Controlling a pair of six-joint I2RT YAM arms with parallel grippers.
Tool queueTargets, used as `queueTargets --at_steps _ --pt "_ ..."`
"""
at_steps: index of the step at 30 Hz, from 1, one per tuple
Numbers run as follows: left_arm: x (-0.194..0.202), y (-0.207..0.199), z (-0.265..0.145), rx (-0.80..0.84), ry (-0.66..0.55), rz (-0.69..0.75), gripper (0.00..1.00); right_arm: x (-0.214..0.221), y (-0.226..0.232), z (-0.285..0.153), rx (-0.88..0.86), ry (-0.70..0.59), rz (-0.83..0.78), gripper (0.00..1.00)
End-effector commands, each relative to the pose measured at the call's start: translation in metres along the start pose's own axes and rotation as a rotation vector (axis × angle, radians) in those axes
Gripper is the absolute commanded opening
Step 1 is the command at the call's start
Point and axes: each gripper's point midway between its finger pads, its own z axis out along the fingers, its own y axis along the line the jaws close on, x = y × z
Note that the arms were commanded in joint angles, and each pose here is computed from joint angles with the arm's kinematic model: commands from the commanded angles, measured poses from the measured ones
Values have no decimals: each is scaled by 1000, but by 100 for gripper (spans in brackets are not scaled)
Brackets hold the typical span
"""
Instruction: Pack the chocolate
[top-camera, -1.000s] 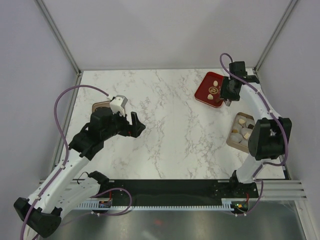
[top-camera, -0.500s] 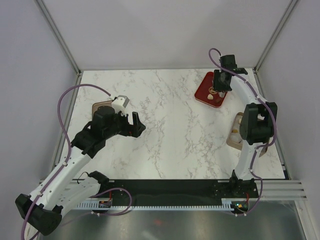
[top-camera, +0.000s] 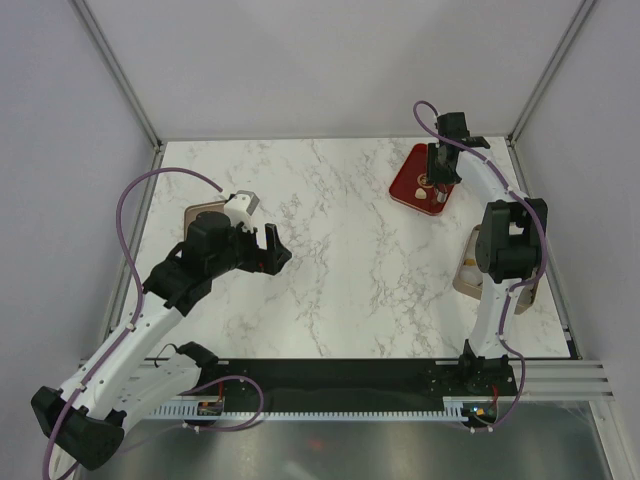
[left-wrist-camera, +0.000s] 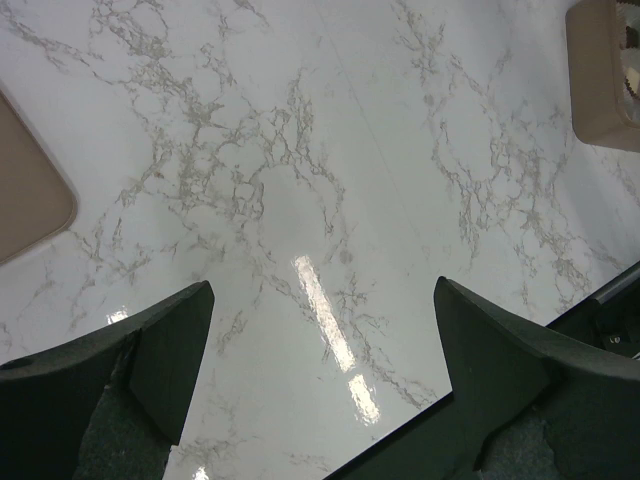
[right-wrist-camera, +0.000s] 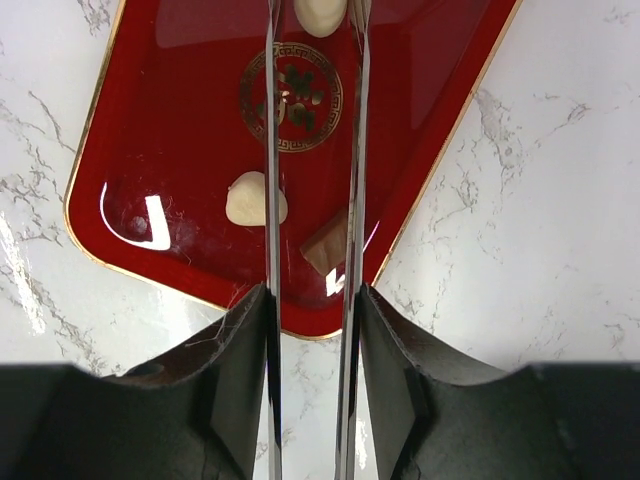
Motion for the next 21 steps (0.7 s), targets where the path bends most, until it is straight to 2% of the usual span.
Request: queueTargets --at_steps 1,11,21 --pt "-12 1 -2 -10 -36 46 99 -27 1 -13 -3 -82 -5 46" --pt "-12 1 -2 -10 -37 45 99 -25 3 -21 -21 -79 -10 39" --pt "-12 -1 -3 1 -37 44 99 -16 -4 -66 -20 -85 27 35"
